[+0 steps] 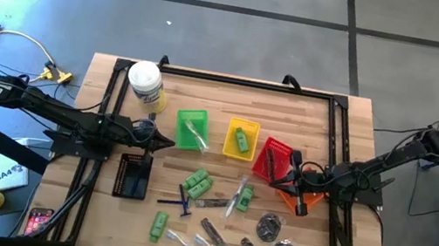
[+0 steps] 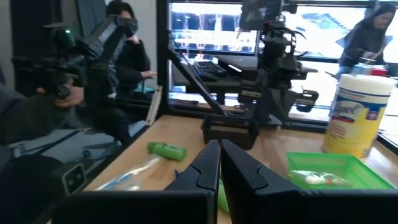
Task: Pick & Place Travel size toiletries
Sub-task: Put the black hairbrush into the orange bin
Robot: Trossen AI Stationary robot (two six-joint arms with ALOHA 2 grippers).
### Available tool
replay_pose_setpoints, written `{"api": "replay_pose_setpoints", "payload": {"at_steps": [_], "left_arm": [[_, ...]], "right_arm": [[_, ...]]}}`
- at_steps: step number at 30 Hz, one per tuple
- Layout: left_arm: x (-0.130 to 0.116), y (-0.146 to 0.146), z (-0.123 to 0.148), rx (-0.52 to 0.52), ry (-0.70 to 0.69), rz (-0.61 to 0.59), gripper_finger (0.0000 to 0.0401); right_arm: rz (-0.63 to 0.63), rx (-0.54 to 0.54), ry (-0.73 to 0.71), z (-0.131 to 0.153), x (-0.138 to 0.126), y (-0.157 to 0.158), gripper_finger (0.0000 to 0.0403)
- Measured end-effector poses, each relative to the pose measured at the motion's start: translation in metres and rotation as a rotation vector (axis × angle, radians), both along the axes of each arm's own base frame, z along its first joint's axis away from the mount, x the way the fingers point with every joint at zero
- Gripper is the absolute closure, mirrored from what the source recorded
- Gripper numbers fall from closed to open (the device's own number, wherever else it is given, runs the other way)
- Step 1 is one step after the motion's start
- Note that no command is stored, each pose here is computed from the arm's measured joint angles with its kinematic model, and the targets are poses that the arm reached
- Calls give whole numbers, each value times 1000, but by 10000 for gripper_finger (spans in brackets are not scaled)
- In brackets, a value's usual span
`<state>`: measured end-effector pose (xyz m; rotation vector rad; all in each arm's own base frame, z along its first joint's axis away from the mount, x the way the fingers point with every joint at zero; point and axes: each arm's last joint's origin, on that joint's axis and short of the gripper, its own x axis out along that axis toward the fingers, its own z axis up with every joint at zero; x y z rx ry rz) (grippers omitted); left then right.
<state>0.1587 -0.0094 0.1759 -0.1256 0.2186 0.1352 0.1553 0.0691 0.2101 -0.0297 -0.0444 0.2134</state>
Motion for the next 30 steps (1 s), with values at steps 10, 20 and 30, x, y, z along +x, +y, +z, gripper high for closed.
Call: {"api": "replay_pose_setpoints", "payload": {"at_steps": [10,20,30], "left_arm": [[42,-30,9,84,122,-205,401],[155,-70,30,209,203,-332,374],[266,-109,29,471,231,-558,211]], "right_arm": [[25,20,4,0,0,1,397],[48,55,-19,3,-1,1,397],[48,51,-11,2,0,1,397]]}}
